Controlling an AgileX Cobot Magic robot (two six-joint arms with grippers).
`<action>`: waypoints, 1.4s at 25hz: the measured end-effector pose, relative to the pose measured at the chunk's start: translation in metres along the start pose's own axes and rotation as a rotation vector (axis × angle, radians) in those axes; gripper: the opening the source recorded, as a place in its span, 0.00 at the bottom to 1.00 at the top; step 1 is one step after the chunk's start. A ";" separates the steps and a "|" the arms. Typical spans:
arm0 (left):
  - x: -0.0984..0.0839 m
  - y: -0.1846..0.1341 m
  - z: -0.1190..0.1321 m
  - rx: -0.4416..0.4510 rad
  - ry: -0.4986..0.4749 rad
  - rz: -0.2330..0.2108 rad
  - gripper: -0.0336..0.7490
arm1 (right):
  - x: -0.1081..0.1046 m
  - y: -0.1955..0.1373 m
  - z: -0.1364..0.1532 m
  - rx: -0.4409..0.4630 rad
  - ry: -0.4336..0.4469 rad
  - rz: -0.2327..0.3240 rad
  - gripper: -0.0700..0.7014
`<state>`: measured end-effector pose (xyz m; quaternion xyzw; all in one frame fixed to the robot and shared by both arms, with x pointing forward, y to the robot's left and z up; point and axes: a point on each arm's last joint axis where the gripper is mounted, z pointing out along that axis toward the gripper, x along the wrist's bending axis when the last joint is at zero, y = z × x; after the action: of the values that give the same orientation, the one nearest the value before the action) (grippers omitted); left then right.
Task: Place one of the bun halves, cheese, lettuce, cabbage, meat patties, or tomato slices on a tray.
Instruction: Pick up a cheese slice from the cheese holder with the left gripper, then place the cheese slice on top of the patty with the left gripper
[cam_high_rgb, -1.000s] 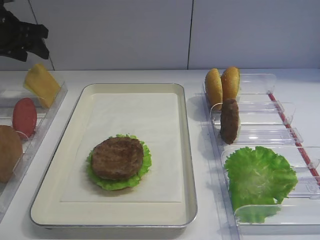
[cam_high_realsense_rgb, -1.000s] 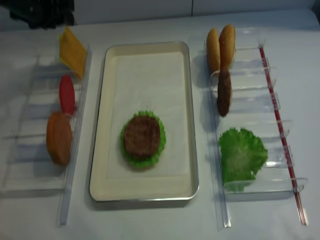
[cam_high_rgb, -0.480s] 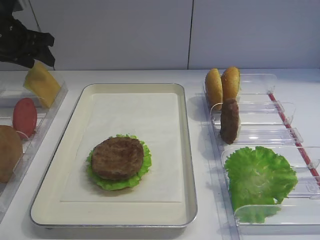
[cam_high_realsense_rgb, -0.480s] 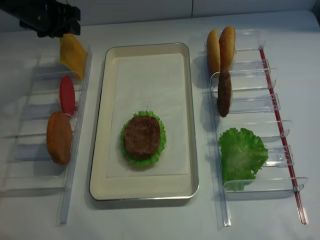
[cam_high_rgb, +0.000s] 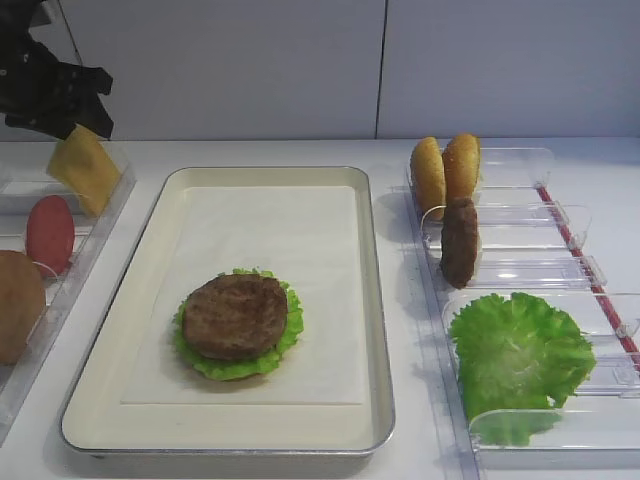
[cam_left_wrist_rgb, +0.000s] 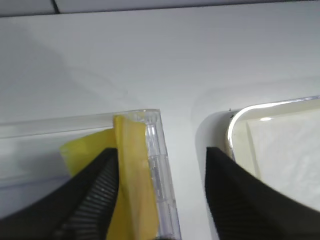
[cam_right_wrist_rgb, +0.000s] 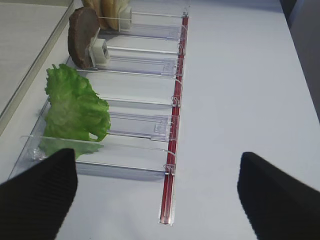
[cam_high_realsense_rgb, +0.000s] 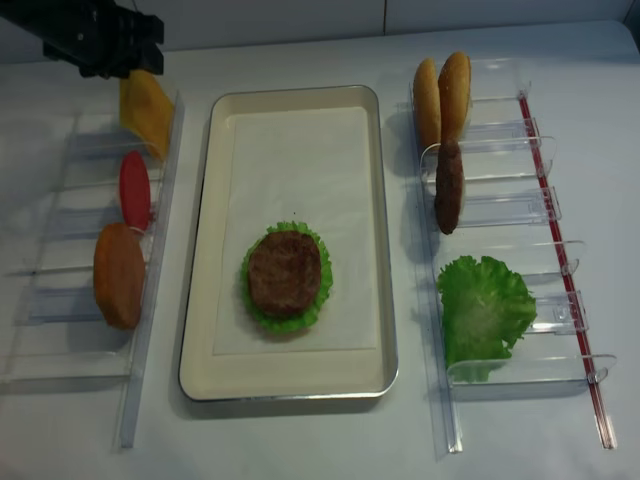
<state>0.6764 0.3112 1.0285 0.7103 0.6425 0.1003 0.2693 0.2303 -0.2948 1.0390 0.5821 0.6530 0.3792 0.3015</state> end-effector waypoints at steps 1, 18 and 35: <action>0.000 -0.001 0.002 0.011 -0.005 -0.003 0.51 | 0.000 0.000 0.000 0.000 0.000 0.000 0.93; 0.002 -0.005 0.011 0.042 -0.014 -0.023 0.12 | 0.000 0.000 0.000 0.000 -0.001 0.000 0.93; -0.040 -0.003 -0.097 -0.110 -0.030 -0.034 0.05 | 0.000 0.000 0.000 0.000 -0.001 0.000 0.93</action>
<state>0.6207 0.2975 1.1161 0.6848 0.6440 0.1199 0.3192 0.2303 -0.2948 1.0390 0.5822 0.6530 0.3790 0.3017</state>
